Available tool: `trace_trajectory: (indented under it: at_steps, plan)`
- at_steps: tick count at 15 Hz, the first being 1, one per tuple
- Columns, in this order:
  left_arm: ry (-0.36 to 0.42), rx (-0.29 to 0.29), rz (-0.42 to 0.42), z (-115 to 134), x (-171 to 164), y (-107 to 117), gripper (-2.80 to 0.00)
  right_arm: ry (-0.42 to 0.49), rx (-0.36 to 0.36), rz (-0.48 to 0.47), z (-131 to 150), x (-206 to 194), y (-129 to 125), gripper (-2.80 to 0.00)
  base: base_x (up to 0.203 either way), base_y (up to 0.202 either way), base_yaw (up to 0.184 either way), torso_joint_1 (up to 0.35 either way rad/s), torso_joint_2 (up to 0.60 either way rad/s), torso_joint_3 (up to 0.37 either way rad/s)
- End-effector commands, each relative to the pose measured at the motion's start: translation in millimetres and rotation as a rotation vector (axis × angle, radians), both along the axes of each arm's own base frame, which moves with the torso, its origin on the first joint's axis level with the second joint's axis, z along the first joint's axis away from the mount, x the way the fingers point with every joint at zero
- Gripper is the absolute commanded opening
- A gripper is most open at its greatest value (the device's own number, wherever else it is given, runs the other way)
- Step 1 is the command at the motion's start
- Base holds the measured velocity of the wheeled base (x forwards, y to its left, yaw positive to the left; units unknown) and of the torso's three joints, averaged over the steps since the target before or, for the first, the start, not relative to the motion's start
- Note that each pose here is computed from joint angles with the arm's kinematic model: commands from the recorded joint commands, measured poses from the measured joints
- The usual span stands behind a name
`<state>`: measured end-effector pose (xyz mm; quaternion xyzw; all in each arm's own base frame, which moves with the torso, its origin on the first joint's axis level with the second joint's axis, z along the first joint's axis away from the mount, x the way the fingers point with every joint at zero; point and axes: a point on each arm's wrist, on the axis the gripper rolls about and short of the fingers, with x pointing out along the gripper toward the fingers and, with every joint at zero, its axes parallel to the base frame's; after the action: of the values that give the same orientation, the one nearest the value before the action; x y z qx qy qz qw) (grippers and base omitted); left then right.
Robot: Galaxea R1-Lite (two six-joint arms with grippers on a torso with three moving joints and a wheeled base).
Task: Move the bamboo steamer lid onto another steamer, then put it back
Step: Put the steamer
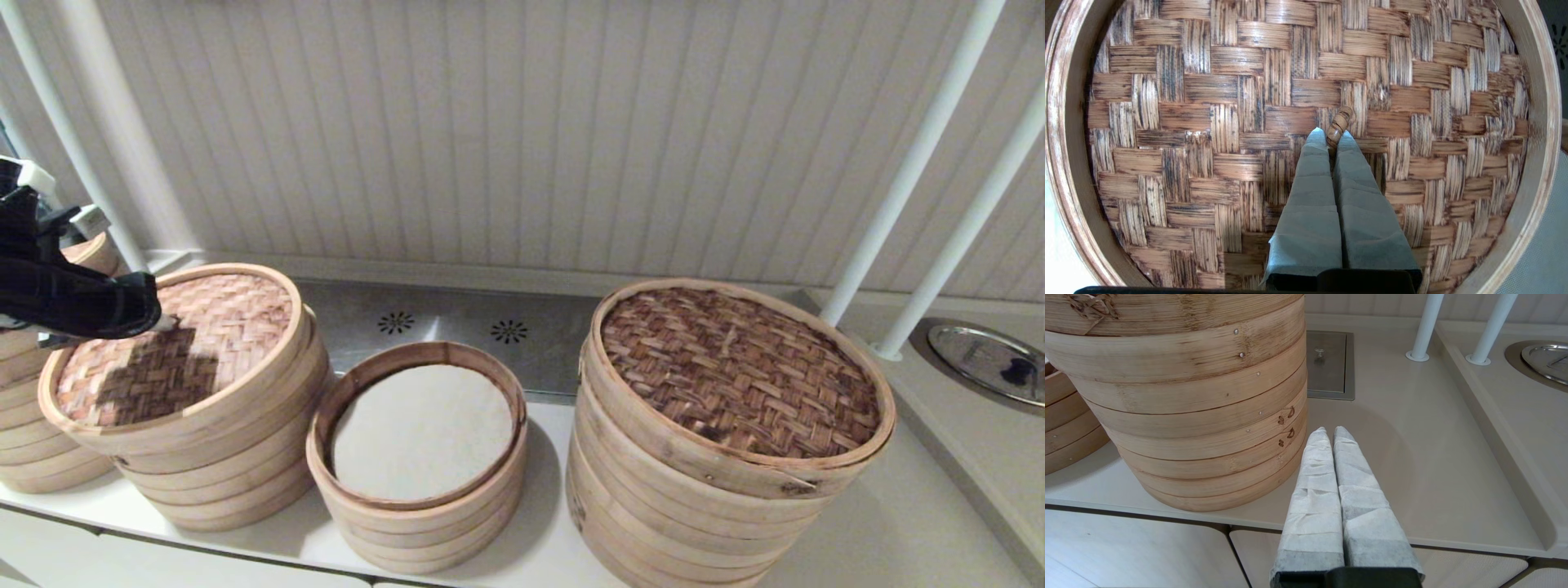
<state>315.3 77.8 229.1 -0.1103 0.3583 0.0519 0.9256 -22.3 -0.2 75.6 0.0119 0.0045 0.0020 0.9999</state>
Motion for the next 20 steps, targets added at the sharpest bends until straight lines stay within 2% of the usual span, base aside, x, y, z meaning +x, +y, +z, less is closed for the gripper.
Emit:
trace_trajectory:
  at_steps: [1, 8, 20]
  plan:
    - [0.014, -0.006, 0.002, -4, 4, 2, -2.8, 0.0, 0.001, 0.001, 0, 0, 0, -2.8, 0.0, 0.0, 0.0, 0.0, 0.0, 0.0]
    - [-0.022, 0.0, 0.001, 5, 10, 3, -2.8, 0.001, 0.001, 0.001, 0, 0, 0, -2.8, 0.0, 0.0, 0.0, 0.0, 0.0, 0.0]
    - [0.007, -0.009, 0.001, -7, 23, 6, -2.8, 0.0, -0.001, 0.001, 0, 0, 0, -2.8, 0.0, 0.0, 0.0, 0.0, 0.0, 0.0]
